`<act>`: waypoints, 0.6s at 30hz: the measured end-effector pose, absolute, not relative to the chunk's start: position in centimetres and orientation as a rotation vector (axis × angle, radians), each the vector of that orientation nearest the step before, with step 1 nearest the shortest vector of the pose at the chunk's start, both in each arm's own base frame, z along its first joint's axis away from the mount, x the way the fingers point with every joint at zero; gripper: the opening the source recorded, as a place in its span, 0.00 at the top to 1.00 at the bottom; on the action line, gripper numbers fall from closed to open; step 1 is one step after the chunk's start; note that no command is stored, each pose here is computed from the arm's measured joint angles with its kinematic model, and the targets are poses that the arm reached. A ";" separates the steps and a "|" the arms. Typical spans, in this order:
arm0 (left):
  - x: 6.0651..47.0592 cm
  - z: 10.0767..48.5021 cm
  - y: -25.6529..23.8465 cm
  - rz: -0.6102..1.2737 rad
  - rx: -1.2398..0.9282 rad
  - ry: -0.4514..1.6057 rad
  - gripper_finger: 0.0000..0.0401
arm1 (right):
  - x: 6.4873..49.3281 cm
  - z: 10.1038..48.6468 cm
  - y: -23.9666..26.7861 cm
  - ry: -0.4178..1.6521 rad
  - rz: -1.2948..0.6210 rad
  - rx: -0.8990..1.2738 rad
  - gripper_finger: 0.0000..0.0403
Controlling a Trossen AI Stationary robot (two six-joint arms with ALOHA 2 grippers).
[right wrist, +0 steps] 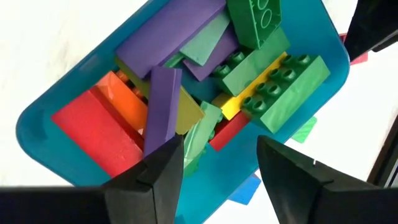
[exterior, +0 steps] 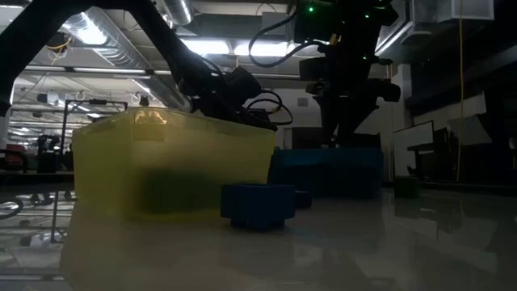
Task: Sort blocks by size
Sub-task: Put the small orange wooden block into the yellow bin
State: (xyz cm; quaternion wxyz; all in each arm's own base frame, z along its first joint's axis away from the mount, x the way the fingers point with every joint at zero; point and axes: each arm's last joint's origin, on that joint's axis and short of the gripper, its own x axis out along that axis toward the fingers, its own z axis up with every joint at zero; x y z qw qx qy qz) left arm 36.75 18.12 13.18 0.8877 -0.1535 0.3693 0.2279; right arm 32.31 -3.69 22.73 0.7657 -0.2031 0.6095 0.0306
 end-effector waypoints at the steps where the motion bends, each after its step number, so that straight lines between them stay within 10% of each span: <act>1: 36.7 13.2 18.1 0.476 -0.325 0.767 0.54 | 32.3 22.7 -3.7 1.324 0.066 -0.441 0.50; 18: 35.3 13.1 17.4 0.487 -0.363 0.924 0.54 | 32.1 22.7 -3.7 1.349 0.087 -0.456 0.50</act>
